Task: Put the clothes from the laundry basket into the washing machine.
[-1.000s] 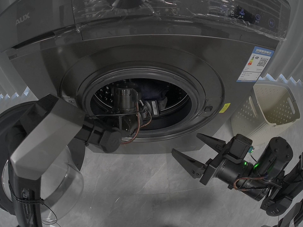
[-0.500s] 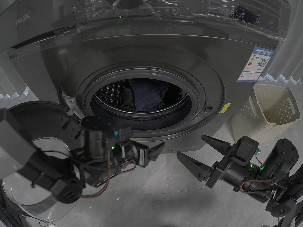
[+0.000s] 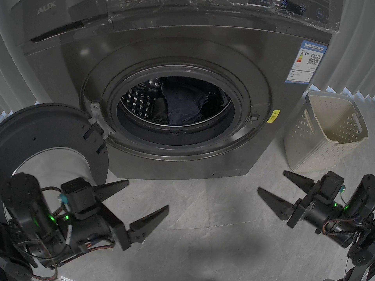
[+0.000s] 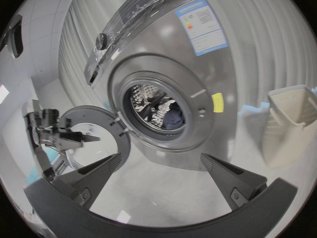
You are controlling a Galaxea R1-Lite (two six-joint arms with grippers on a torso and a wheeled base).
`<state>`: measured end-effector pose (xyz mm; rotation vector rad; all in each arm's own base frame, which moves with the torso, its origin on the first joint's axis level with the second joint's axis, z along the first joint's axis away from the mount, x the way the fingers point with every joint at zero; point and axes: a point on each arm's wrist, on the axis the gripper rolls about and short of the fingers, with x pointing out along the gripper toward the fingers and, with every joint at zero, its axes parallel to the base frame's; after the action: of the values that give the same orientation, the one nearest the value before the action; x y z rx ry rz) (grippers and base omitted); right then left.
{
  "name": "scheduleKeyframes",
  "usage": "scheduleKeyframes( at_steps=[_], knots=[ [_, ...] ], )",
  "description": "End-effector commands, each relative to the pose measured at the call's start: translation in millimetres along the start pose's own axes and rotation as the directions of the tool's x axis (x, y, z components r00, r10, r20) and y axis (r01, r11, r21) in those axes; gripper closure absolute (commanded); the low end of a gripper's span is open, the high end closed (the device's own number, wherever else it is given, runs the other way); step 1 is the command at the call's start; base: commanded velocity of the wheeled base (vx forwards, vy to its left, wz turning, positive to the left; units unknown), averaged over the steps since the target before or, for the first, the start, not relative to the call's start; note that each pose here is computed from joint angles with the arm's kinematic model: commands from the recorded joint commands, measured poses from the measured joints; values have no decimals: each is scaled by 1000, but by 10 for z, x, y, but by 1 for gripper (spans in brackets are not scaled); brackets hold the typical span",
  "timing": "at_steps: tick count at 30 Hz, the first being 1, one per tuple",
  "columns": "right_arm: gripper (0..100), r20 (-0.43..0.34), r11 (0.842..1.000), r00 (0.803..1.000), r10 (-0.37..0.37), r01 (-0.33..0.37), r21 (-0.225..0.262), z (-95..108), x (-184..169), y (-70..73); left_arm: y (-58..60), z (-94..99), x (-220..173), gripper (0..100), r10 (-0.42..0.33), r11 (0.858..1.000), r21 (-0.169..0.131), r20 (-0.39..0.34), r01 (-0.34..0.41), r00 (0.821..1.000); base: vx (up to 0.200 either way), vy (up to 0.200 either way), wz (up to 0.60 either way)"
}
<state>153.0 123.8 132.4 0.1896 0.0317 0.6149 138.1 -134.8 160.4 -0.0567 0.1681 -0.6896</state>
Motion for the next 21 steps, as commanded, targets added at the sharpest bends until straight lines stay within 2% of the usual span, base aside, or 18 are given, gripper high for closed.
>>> scheduleKeyframes(
  at_steps=[1, 4, 5, 7, 9, 10, 11, 12, 15, 17, 18, 19, 20, 21],
  knots=[
    [0, 92, 962, 961, -262, 268, -61, 169, -328, -479, 146, 76, -614, 0, 80, 996, 20, 125, -83, 989, -200, 0, 0],
    [0, 144, 940, 936, -320, 333, -75, 263, -463, -567, 177, 119, -845, 0, 104, 994, 17, 166, -109, 981, -200, 0, 0],
    [0, 152, 937, 933, -326, 340, -79, 285, -501, -566, 190, 114, -904, 0, 118, 992, 16, 171, -122, 978, -200, 0, 0],
    [0, 151, 937, 934, -325, 339, -85, 318, -610, -519, 234, 103, -1040, 0, 161, 986, 13, 191, -166, 968, -200, 0, 0],
    [0, 135, 935, 934, -330, 343, -90, 315, -666, -500, 247, 80, -1097, 0, 174, 984, 14, 194, -180, 965, -200, 0, 0],
    [0, 108, 932, 936, -335, 346, -106, 302, -746, -477, 257, 42, -1168, 0, 191, 980, 11, 195, -197, 962, -200, 0, 0],
    [0, 61, 927, 937, -344, 349, -137, 271, -917, -428, 262, -17, -1308, 0, 218, 975, 4, 211, -223, 953, -200, 0, 0],
    [0, 59, 926, 936, -347, 352, -137, 268, -969, -414, 265, -33, -1344, 0, 230, 972, 1, 215, -236, 949, -200, 0, 0],
    [0, 53, 916, 926, -373, 377, -135, 242, -1176, -373, 283, -150, -1507, 0, 307, 950, -11, 214, -312, 927, -200, 0, 0],
    [0, 60, 899, 909, -413, 417, -130, 220, -1305, -366, 268, -220, -1627, 0, 331, 941, -17, 230, -337, 915, -200, 0, 0],
    [0, 62, 898, 907, -417, 421, -130, 220, -1317, -365, 267, -226, -1636, 0, 334, 940, -17, 230, -339, 914, -200, 0, 0],
    [0, 66, 880, 889, -453, 457, -126, 182, -1442, -348, 256, -306, -1714, 0, 358, 932, -21, 221, -363, 907, -200, 0, 0],
    [0, 67, 877, 886, -458, 463, -126, 174, -1463, -343, 256, -322, -1722, 0, 366, 929, -22, 217, -370, 905, 0, 0, 0],
    [0, 74, 863, 872, -484, 490, -124, 120, -1590, -310, 250, -418, -1779, 0, 405, 913, -27, 200, -408, 892, 0, 0, 0]
  ],
)
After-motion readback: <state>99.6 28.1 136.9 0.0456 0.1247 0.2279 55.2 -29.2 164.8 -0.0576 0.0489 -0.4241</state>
